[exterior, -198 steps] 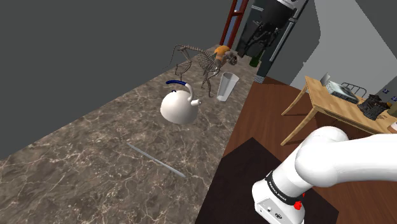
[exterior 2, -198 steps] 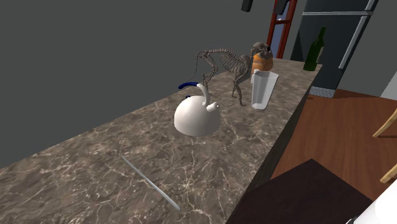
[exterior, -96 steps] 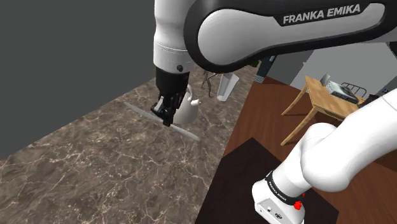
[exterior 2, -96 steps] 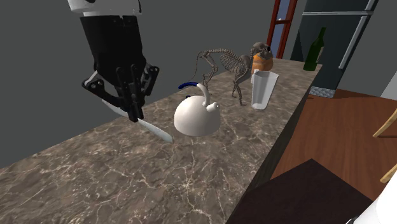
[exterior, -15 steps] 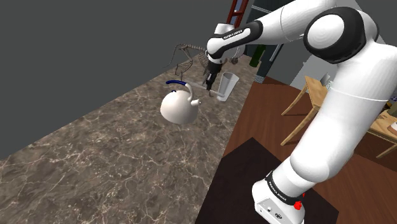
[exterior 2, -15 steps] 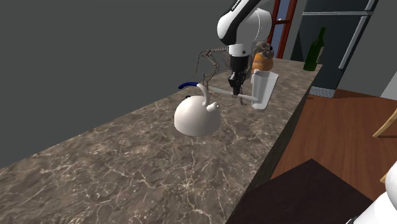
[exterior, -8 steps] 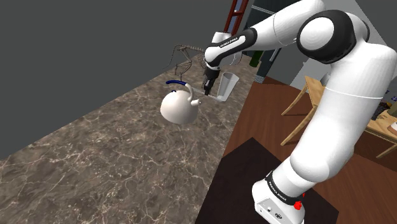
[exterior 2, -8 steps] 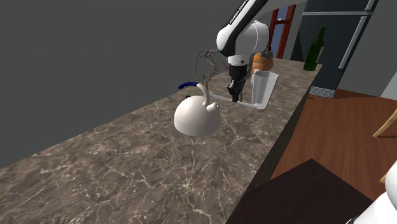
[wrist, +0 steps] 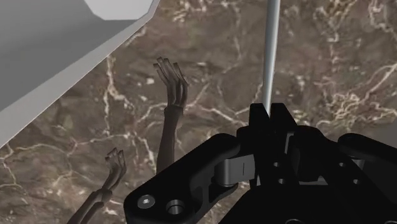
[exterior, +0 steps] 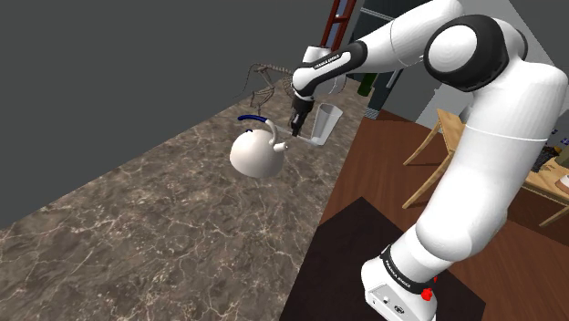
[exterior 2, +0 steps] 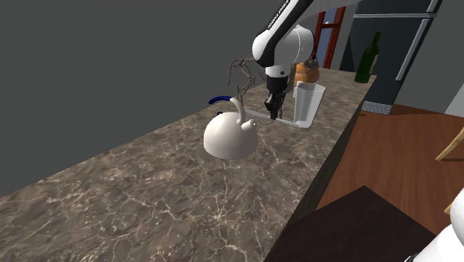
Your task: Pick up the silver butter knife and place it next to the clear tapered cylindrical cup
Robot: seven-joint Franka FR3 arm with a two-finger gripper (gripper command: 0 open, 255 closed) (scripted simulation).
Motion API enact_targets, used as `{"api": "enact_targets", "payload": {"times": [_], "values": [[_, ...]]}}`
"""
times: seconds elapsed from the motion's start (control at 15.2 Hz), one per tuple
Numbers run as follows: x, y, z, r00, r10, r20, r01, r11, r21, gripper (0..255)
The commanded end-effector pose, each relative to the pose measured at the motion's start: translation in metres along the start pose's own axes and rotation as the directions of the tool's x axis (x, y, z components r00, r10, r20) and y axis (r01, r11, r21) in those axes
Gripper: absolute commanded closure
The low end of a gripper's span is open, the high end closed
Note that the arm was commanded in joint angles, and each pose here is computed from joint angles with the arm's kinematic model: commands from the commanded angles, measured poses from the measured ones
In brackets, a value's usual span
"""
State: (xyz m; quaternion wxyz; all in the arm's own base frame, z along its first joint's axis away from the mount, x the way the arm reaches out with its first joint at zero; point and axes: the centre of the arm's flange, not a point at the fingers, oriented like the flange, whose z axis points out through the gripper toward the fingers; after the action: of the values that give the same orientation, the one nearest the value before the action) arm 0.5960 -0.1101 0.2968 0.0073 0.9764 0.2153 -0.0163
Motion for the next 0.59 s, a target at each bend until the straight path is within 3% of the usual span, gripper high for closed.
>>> {"api": "enact_targets", "payload": {"times": [0.0, 0.07, 0.4, 0.53], "values": [[-0.004, 0.001, 0.013, 1.000, 0.004, 0.017, -0.004, 1.000, 0.010, 255], [-0.005, 0.002, 0.013, 1.000, 0.004, 0.017, -0.004, 1.000, 0.010, 0], [-0.004, 0.001, 0.013, 1.000, 0.004, 0.017, -0.004, 1.000, 0.010, 0], [-0.003, 0.001, -0.013, 1.000, 0.004, 0.017, -0.004, 1.000, 0.010, 0]]}}
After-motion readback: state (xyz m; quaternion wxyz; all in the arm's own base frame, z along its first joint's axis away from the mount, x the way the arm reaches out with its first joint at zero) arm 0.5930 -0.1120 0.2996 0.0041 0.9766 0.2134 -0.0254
